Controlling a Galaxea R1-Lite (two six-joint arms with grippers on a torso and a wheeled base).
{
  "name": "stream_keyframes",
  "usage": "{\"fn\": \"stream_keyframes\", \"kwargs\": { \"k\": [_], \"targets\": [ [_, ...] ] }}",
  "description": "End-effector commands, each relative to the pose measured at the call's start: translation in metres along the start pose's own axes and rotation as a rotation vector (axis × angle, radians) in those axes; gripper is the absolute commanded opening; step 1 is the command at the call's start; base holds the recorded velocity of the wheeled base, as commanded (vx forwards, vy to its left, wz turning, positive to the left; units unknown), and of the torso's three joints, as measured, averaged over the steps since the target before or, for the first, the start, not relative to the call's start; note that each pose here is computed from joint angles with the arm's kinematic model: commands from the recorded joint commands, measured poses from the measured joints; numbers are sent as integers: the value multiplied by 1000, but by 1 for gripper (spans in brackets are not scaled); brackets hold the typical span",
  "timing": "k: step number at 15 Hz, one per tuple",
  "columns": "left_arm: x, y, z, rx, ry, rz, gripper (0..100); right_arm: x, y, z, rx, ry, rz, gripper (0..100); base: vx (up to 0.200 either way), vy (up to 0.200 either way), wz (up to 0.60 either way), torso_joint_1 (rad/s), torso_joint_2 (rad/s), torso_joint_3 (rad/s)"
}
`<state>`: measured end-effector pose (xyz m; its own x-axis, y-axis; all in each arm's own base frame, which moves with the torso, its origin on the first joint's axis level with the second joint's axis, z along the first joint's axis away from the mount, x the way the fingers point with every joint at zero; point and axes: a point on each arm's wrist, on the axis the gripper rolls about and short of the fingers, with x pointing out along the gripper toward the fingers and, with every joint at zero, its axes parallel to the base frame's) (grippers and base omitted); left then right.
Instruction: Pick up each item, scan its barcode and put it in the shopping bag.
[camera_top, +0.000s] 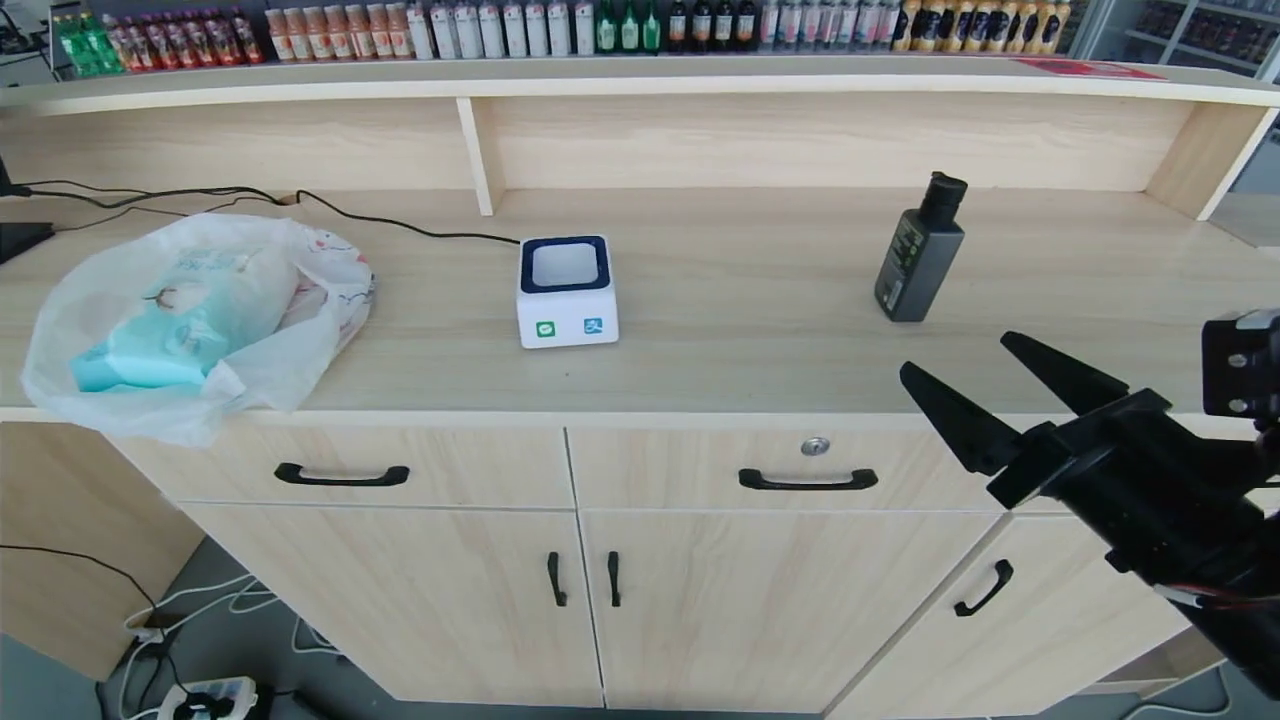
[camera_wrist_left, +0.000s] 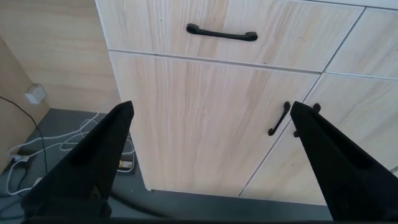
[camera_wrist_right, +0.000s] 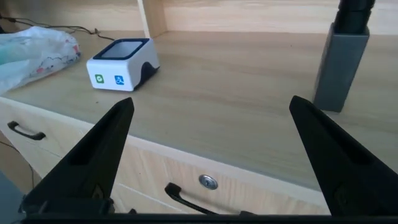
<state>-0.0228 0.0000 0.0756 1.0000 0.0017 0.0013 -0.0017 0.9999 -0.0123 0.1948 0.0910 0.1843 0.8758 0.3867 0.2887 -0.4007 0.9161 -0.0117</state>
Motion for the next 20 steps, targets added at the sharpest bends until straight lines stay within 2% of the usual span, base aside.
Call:
{"fn": "stream_keyframes", "kwargs": {
  "k": [1,3,8,11,16,20],
  "targets": [
    [0,0,0,0,0,1,100,7,-4,-7,-18,21,-31,100,0,-200,0,2,2,2],
    [0,0,0,-1,0,0,100,11,-5,-11,-38,33,-82,100,200,0,0,0,5,2],
    [0,0,0,-3,0,3,100,20,13,-10,-14,24,-192,100,200,0,0,-2,2,1],
    [0,0,0,-3,0,1,100,23,13,-15,-20,38,-199,100,200,0,0,5,1,2],
    [0,0,0,-1,0,3,100,27,13,-17,-24,40,-199,100,0,0,0,0,0,0],
    [0,0,0,0,0,0,100,49,17,-26,-30,40,-221,100,0,0,0,0,0,0]
  ]
}}
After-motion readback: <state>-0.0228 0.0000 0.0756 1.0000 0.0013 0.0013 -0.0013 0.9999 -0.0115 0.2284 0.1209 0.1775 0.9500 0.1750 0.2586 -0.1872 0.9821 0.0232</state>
